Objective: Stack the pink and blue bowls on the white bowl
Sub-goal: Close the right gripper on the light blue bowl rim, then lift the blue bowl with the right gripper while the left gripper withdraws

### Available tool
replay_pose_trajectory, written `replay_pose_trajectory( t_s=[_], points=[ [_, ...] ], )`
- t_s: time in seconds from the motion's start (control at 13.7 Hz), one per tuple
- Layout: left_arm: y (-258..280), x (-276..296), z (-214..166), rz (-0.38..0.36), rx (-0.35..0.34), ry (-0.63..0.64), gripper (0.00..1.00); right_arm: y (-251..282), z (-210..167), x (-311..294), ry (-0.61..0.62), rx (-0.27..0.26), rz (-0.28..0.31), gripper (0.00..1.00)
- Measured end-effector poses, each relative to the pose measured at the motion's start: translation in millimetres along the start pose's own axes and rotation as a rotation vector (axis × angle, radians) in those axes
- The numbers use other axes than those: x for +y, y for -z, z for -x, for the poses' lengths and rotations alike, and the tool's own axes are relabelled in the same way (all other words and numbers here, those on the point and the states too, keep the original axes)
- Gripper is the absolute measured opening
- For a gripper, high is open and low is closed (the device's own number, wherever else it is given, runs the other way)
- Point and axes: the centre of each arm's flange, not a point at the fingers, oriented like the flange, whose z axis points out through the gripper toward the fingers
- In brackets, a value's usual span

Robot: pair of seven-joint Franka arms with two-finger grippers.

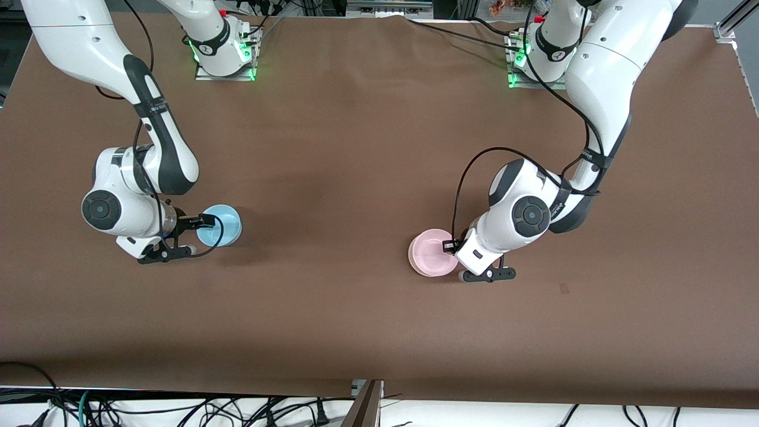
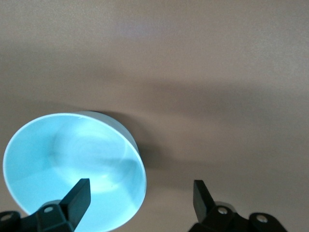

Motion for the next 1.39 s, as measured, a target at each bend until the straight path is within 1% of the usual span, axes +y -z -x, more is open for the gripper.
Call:
replay_pose_trajectory(
  t_s=[0.07,0.15,0.22,0.29,0.37,0.44,0.51,0.58,0.66,0.73,0.8,0.88,0.95,1.02,1.1,1.17,1.39],
  points=[
    [-0.7,-0.4,-0.4,0.001,0.001,0.001,0.03,-6.1,2.3,-0.5,0.0,0.02,0.002,0.94],
    [-1.1,-0.4,-0.5,0.001,0.002,0.001,0.03,-12.5,4.9,-1.0,0.001,0.034,0.003,0.92],
    [-1.7,-0.5,-0.5,0.001,0.001,0.001,0.03,-17.6,7.5,-1.4,0.001,0.039,0.003,0.92],
    [-2.4,-0.6,-0.4,0.001,0.0,0.001,0.03,-20.3,9.1,-1.6,0.001,0.038,0.003,0.84],
    [-3.5,-0.8,-0.3,0.001,-0.001,0.001,0.03,-20.6,9.4,-1.4,0.0,0.038,0.003,0.73],
    [-4.7,-0.9,-0.1,0.0,-0.003,0.001,0.03,-19.6,9.4,-1.1,0.0,0.039,0.003,0.59],
    [-5.9,-0.9,0.1,0.0,-0.004,0.001,0.03,-18.4,9.4,-0.8,0.0,0.041,0.003,0.54],
    [-7.2,-0.9,0.4,0.0,-0.006,0.001,0.03,-17.4,9.3,-0.7,-0.001,0.043,0.003,0.53],
    [-8.6,-0.8,0.7,-0.001,-0.008,0.001,0.03,-16.5,9.3,-0.6,-0.001,0.044,0.004,0.47],
    [-9.7,-0.7,1.0,-0.001,-0.01,0.001,0.03,-15.7,9.3,-0.6,-0.001,0.045,0.004,0.47],
    [-10.5,-0.8,1.1,-0.002,-0.011,0.001,0.03,-15.4,9.8,-0.6,-0.001,0.041,0.003,0.4],
    [-11.3,-1.0,1.2,-0.002,-0.012,0.001,0.03,-15.5,10.5,-0.6,-0.001,0.035,0.003,0.28],
    [-11.9,-1.0,1.3,-0.002,-0.012,0.001,0.03,-15.6,11.1,-0.6,-0.001,0.03,0.002,0.28],
    [-12.2,-0.7,1.4,-0.002,-0.013,0.001,0.03,-15.3,11.3,-0.6,-0.001,0.028,0.002,0.22],
    [-12.3,-0.6,1.5,-0.002,-0.013,0.001,0.03,-14.7,11.5,-0.6,-0.002,0.027,0.002,0.12],
    [-12.4,-0.5,1.6,-0.002,-0.013,0.0,0.03,-11.2,12.0,-1.1,-0.005,0.024,-0.003,0.04],
    [-13.5,1.2,2.3,0.0,-0.011,-0.002,0.03,5.4,11.8,0.1,-0.008,-0.004,-0.008,0.02]
  ],
)
